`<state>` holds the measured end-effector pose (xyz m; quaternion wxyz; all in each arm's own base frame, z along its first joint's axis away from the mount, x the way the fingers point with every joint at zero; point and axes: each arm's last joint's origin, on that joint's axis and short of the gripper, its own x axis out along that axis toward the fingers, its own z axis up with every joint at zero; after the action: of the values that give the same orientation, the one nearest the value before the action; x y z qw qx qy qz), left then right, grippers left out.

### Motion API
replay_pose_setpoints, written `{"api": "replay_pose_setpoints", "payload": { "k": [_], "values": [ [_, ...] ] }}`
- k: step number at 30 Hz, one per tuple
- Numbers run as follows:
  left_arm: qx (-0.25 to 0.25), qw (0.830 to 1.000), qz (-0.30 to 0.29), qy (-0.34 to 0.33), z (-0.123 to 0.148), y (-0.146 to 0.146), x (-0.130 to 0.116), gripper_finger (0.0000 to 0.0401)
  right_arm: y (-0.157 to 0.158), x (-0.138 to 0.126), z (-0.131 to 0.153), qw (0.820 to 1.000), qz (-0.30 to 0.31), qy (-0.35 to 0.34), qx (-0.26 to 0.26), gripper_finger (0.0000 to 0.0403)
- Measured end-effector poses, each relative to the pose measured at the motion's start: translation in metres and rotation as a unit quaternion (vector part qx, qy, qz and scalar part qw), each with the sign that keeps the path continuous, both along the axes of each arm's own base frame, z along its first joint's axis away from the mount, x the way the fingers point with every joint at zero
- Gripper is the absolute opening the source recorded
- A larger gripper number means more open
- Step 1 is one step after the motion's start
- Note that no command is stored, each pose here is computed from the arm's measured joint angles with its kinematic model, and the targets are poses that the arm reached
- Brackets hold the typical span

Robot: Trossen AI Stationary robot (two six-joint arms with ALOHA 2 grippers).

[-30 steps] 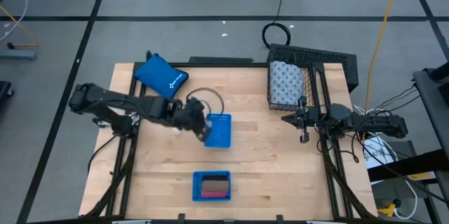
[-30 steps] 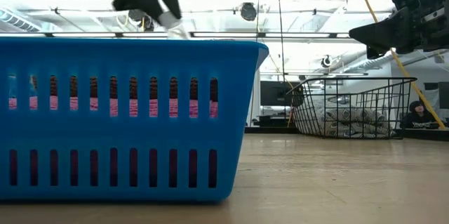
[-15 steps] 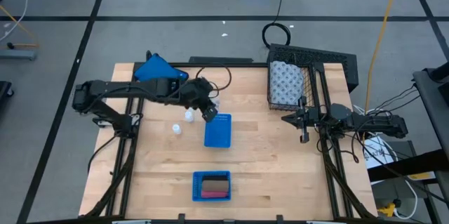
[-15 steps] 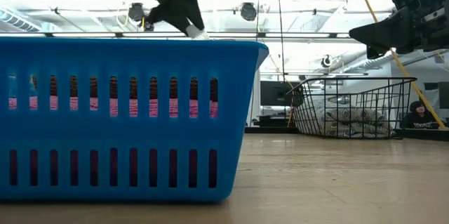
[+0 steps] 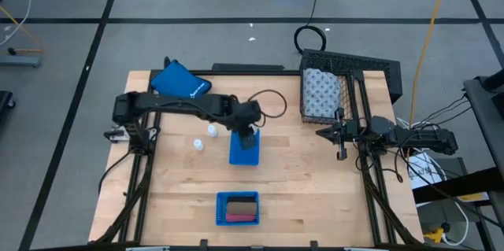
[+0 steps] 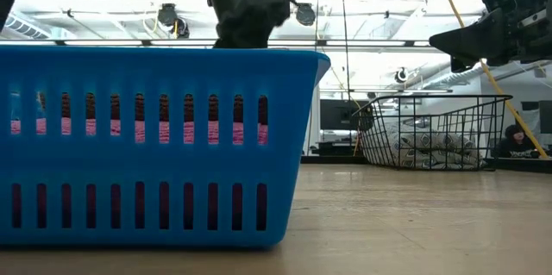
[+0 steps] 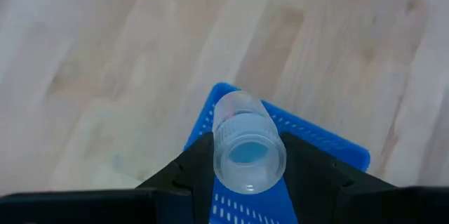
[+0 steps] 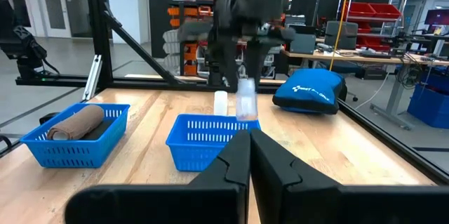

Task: Pick & place medical supplies in basket/bin
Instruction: Put the bottom white pill bottle into the top blue bin

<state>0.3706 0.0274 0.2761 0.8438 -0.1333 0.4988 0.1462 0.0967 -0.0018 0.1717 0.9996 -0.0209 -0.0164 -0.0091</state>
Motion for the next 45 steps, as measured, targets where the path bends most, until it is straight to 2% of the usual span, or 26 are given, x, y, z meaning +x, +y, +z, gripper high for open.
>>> {"api": "replay_pose_setpoints", "payload": {
  "k": [6, 17, 24, 33, 45],
  "values": [
    [-0.013, 0.998, 0.017, 0.057, -0.027, -0.004, 0.007, 0.0145, 0.0, 0.0, 0.0, 1.0, 0.0, 0.0, 0.0, 0.0],
    [-0.023, 0.994, 0.029, 0.099, -0.069, -0.004, 0.025, 0.0145, 0.0, 0.0, 0.0, 1.0, 0.0, -0.001, 0.0, 0.0],
    [-0.024, 0.994, 0.031, 0.106, -0.079, -0.003, 0.028, 0.0145, 0.0, 0.0, 0.0, 1.0, 0.0, -0.001, 0.0, 0.0],
    [-0.024, 0.996, 0.031, 0.083, -0.077, -0.003, 0.032, 0.0146, 0.0, 0.0, 0.0, 1.0, 0.0, 0.0, 0.0, 0.0],
    [-0.023, 0.996, 0.028, 0.086, -0.077, -0.004, 0.032, 0.0208, 0.0, 0.0, 0.0, 1.0, 0.0, 0.0, 0.0, 0.0]
  ]
}}
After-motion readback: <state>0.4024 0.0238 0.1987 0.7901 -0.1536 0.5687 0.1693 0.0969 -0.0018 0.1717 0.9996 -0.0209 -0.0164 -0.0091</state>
